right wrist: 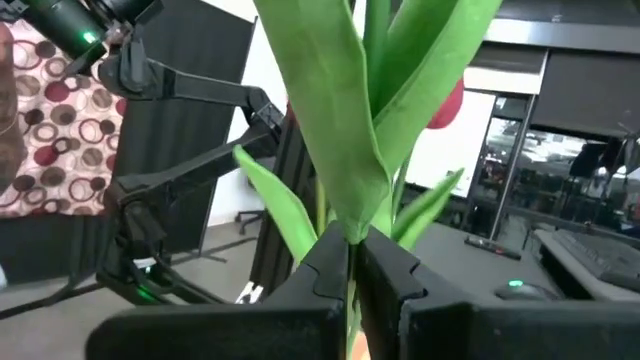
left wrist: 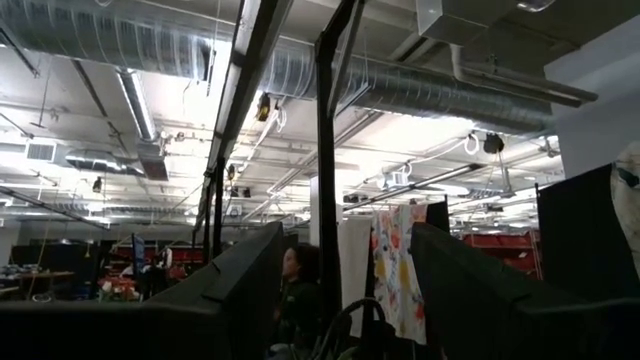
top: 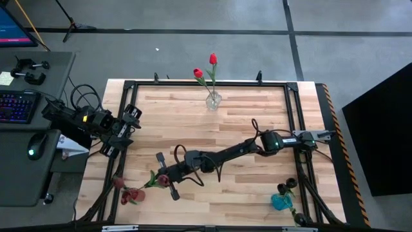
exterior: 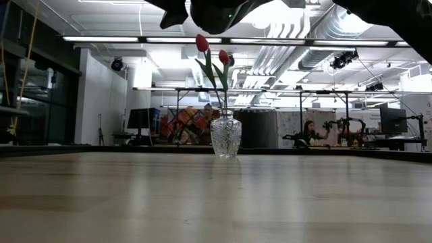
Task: Sort flowers into vase by color
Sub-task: Put the maroon flower into the red vase
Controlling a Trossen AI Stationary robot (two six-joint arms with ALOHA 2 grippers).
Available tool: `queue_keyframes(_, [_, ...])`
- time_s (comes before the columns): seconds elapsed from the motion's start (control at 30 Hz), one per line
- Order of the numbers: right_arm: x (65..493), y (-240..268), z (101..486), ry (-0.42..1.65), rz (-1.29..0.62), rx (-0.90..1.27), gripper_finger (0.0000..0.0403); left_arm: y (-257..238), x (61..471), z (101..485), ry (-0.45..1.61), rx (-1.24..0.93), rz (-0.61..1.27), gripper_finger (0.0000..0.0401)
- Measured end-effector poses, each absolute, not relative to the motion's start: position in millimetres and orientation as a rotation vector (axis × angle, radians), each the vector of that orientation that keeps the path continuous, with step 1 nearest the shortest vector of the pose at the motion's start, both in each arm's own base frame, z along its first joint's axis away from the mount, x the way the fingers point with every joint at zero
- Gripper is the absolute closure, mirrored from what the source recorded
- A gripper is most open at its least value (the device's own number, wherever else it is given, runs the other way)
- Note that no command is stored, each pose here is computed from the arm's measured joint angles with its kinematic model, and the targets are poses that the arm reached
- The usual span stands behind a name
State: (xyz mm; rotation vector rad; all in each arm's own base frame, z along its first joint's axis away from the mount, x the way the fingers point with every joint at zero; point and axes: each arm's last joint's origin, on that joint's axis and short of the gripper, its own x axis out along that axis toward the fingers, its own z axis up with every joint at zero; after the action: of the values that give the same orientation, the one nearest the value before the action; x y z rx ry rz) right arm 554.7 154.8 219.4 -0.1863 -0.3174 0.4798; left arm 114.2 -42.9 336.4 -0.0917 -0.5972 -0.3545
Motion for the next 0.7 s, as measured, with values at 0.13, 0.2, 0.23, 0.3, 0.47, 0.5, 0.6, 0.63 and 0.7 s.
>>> queue_keyframes(0.13, [554.7, 154.7, 219.5, -0.320, 0.478, -0.193, 0.0403, -42.9, 114.2, 336.4, -0.597, -0.092, -0.354, 0.0195])
queue_keyframes(0.2, [554.8, 154.7, 219.1, -0.314, 0.477, -0.190, 0.0403, -42.9, 114.2, 336.5, -0.598, -0.092, -0.355, 0.0195])
queue_keyframes(0.23, [554.9, 154.6, 219.1, -0.311, 0.476, -0.181, 0.0403, -42.9, 114.2, 336.5, -0.598, -0.092, -0.355, 0.0195])
queue_keyframes(0.3, [555.1, 154.2, 219.2, -0.305, 0.461, -0.167, 0.0403, -42.9, 114.2, 336.5, -0.599, -0.092, -0.354, 0.0195])
queue_keyframes(0.47, [555.7, 153.8, 218.5, -0.246, 0.448, -0.180, 0.0403, -42.8, 114.0, 336.8, -0.603, -0.093, -0.354, 0.0195])
queue_keyframes(0.5, [555.5, 153.8, 219.4, -0.240, 0.448, -0.181, 0.0403, -42.8, 114.0, 336.8, -0.603, -0.093, -0.354, 0.0195])
queue_keyframes(0.6, [554.5, 153.5, 223.8, -0.225, 0.450, -0.183, 0.0403, -42.8, 113.9, 336.8, -0.603, -0.093, -0.354, 0.0195])
queue_keyframes(0.63, [554.2, 153.4, 224.8, -0.214, 0.451, -0.183, 0.0403, -42.8, 113.9, 336.8, -0.603, -0.093, -0.354, 0.0195])
queue_keyframes(0.7, [553.4, 153.2, 227.8, -0.192, 0.453, -0.184, 0.0403, -42.8, 113.9, 336.8, -0.603, -0.093, -0.354, 0.0195])
